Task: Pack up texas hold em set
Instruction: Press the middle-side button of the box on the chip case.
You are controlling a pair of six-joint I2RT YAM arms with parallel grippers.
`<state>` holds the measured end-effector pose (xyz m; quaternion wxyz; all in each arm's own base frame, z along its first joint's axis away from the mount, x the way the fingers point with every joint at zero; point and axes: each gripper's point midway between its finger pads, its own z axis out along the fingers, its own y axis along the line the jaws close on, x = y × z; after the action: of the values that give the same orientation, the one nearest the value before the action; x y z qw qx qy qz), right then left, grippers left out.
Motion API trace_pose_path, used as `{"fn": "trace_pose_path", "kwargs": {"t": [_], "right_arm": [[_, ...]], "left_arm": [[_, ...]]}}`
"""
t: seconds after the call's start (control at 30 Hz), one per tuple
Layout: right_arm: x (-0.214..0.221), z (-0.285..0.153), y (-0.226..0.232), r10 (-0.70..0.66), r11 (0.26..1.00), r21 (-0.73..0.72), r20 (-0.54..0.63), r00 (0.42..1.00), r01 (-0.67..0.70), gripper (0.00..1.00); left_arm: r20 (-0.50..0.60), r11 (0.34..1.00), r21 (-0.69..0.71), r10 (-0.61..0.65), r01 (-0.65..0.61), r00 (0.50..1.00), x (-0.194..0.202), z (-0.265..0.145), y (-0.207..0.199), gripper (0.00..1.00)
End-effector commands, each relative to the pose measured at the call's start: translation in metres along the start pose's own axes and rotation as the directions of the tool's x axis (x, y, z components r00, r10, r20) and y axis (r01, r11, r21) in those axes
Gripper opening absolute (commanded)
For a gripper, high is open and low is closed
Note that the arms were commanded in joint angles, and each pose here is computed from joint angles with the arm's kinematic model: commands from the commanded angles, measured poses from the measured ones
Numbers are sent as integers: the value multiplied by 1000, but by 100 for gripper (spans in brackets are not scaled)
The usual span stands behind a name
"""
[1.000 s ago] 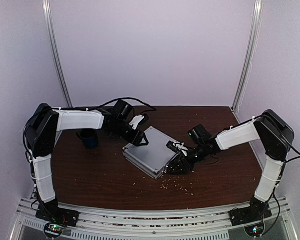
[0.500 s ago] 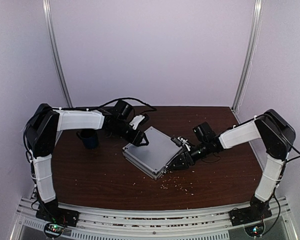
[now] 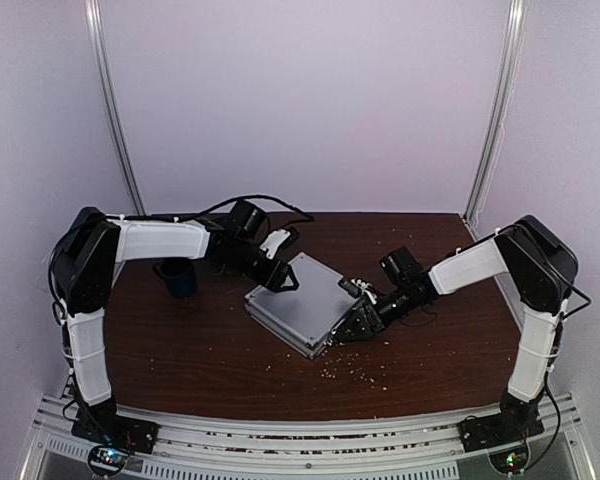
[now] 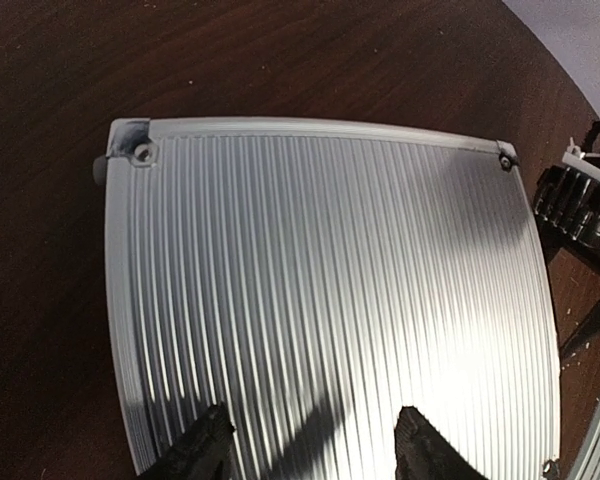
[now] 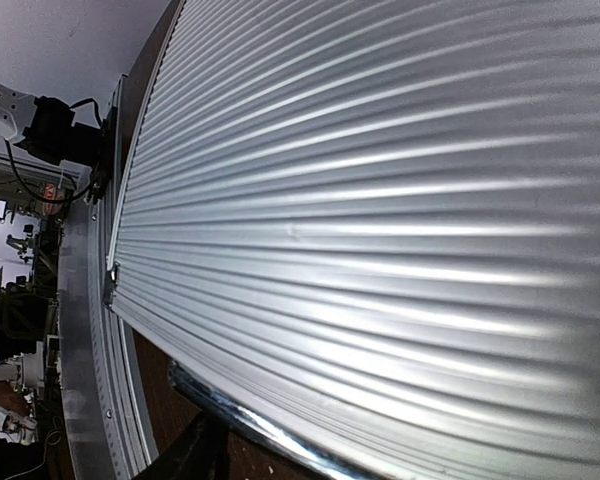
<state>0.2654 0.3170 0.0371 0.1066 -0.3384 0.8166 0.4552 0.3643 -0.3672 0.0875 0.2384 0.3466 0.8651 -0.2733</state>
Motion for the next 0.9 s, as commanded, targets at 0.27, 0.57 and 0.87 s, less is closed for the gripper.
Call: {"fn": "trace_pose_path", "kwargs": {"t": [0.27, 0.57, 0.87], "right_arm": [[-3, -6, -5, -18, 999, 51, 6, 1000, 17, 53], [-7, -17, 18, -28, 1000, -6, 24, 999, 28, 53], [0, -14, 16, 3, 1000, -11, -10, 1000, -3, 52]], "left_arm": [[-191, 998, -17, -66, 64, 979, 62, 24, 10, 57], [-192, 998, -20, -67, 64, 979, 62, 24, 11, 57], [-194, 998, -22, -68, 65, 979, 63, 25, 11, 56]]}}
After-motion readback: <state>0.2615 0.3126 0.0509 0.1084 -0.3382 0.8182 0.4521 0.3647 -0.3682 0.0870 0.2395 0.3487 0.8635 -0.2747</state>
